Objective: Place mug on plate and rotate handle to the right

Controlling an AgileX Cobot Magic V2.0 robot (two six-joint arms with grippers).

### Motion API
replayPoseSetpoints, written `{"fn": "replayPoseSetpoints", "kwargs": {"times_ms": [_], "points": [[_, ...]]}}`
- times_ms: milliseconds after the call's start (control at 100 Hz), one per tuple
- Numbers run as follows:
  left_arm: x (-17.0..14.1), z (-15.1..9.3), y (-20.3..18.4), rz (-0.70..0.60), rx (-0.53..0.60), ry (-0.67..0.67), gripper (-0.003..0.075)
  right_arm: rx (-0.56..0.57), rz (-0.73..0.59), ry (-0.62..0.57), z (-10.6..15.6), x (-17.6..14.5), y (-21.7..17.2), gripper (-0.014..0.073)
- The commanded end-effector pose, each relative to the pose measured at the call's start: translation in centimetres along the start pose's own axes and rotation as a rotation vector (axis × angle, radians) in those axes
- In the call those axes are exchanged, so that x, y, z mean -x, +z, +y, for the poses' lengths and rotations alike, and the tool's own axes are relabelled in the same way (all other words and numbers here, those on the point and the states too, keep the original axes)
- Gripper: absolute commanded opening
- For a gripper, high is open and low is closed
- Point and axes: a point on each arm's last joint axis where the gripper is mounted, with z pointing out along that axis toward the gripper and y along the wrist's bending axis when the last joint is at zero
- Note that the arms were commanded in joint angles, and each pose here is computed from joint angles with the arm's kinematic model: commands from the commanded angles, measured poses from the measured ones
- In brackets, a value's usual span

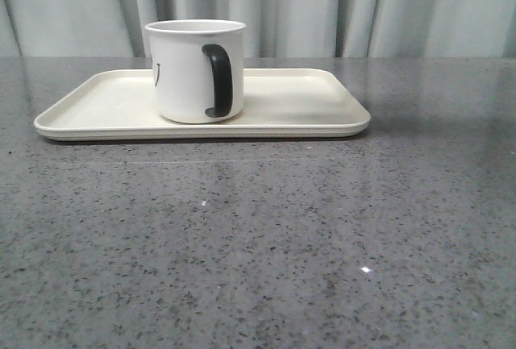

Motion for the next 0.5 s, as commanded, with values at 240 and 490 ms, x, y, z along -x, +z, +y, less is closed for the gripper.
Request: {"fn": "replayPoseSetpoints", "kwargs": {"times_ms": [240,490], "points": [[1.1,-0.2,-0.6,-0.088,-0.014,-0.003,0.0493,-0.053,-0.092,0.005,2.2,3.7,1.3,0.0522],[1.1,-0.2,-0.6,-0.088,-0.014,-0.003,0.0493,-0.063,-0.069,0.029,1.9,4.3,3.8,0.0522]]}}
